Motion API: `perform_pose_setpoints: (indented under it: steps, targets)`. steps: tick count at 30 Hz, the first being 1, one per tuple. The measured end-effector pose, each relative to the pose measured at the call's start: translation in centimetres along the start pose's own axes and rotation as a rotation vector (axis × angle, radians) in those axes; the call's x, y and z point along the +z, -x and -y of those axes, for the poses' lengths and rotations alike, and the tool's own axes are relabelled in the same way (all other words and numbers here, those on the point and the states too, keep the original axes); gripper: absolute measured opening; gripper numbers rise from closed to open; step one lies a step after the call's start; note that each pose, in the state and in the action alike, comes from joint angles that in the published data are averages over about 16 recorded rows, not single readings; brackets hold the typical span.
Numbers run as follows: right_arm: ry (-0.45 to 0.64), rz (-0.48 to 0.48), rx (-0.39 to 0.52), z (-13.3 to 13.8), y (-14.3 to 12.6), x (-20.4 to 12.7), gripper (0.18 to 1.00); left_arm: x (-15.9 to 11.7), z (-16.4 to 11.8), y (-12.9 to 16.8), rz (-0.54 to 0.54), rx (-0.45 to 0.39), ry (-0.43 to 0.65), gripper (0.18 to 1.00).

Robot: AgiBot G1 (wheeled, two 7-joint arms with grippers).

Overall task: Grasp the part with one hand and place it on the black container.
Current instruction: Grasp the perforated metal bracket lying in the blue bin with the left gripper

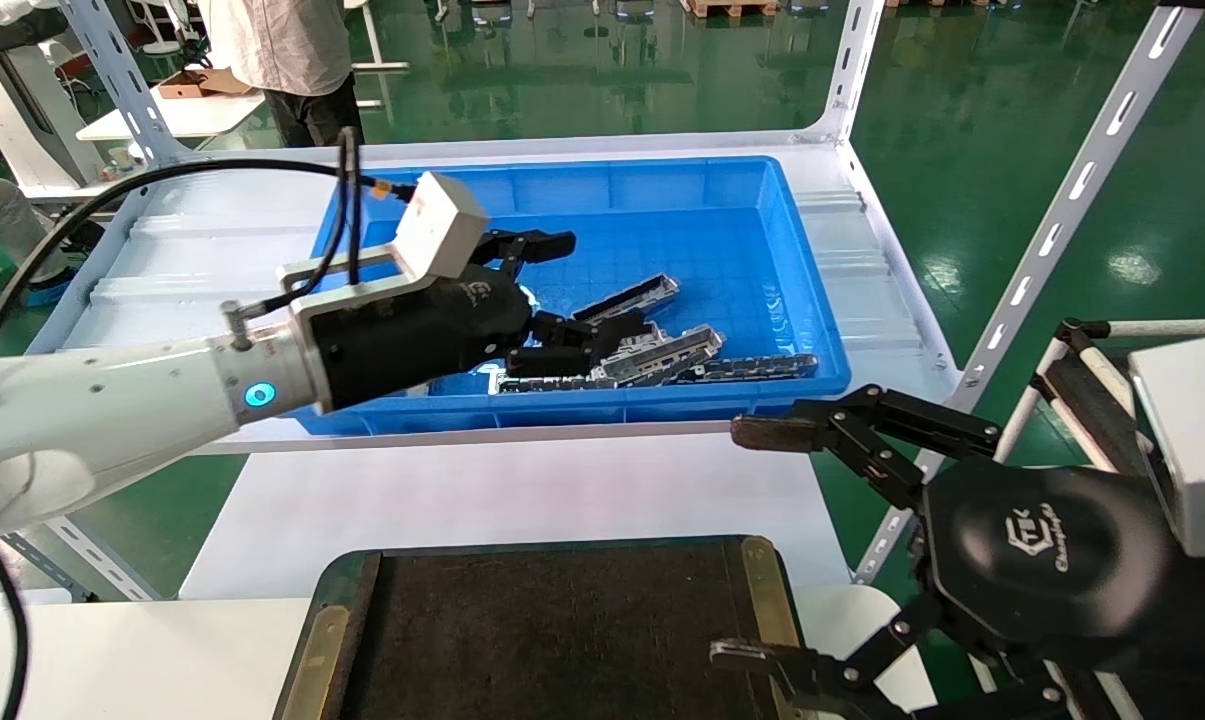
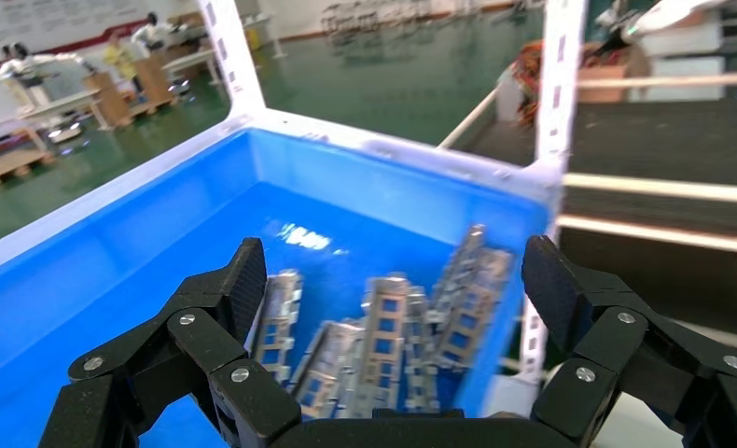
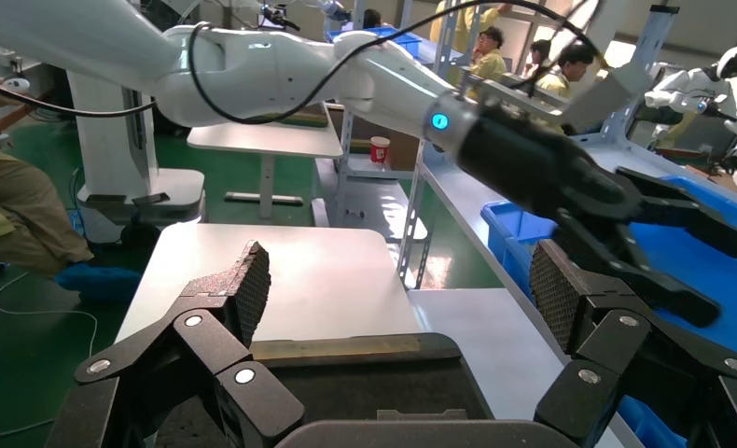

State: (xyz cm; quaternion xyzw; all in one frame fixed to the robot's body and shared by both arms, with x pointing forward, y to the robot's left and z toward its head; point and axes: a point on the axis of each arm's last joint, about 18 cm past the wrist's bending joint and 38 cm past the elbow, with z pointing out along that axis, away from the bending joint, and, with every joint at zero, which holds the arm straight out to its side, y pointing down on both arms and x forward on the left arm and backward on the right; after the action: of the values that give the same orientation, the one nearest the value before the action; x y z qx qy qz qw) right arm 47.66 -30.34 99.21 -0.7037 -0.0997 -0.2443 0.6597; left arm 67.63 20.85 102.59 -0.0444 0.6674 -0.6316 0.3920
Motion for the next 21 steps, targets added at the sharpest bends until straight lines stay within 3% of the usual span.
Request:
perform_pose_setpoints:
  steps: [11, 21]
  targets:
    - [0.0, 0.0, 0.0, 0.0, 0.0, 0.0, 1.001, 4.9, -1.7, 2.2, 0.104, -0.004, 0.078, 1.001]
    - [0.0, 0.0, 0.0, 0.0, 0.0, 0.0, 1.001, 7.2, -3.8, 2.9, 0.178, -0.003, 0.152, 1.001]
